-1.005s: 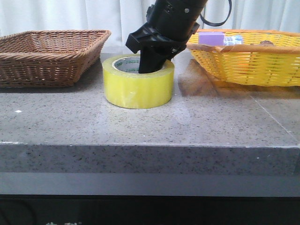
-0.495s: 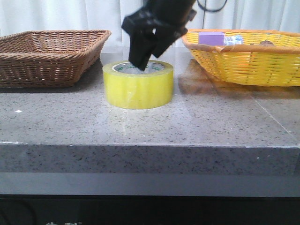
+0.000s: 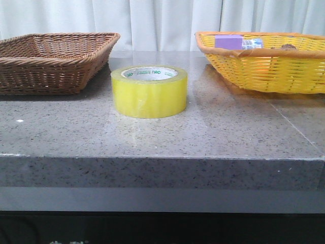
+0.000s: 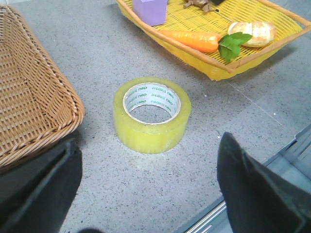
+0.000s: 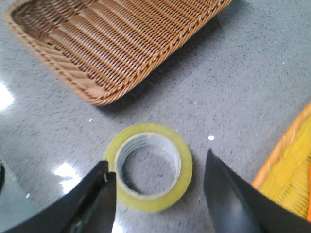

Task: Transfer tape with both arms

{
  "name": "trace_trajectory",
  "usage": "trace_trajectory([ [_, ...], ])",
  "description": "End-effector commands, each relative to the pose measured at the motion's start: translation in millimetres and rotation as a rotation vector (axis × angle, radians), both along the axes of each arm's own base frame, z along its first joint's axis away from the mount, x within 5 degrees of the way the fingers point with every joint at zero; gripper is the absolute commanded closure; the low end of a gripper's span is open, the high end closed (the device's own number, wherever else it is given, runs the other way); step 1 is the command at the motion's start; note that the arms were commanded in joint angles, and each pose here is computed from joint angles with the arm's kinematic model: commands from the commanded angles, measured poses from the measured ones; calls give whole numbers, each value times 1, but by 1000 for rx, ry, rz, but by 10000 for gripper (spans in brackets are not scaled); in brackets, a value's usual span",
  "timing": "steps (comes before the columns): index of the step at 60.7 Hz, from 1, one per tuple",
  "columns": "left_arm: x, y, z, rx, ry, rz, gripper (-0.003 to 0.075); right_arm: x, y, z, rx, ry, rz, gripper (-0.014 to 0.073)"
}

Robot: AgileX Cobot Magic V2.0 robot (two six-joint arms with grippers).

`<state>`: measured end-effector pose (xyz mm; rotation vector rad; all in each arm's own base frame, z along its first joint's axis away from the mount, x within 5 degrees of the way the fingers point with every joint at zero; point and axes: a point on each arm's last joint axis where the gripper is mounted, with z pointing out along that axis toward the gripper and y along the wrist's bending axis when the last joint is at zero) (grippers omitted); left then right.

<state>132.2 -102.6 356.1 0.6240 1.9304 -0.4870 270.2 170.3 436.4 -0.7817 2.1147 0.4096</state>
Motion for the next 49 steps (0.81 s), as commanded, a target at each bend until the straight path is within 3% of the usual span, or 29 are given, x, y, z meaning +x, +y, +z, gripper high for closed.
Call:
trace_trajectory([
  [1, 1, -1, 19, -78, -87, 5, 155, -33, -19, 23, 96, -105, -17, 185],
  [25, 1, -1, 19, -79, -88, 5, 155, -124, -72, -17, 169, -182, -50, 185],
  [37, 1, -1, 19, -79, -88, 5, 155, -151, -85, -38, 195, -162, -45, 185],
  [49, 4, -2, 18, -50, -96, 6, 155, -164, -91, -39, 216, -186, -44, 185],
])
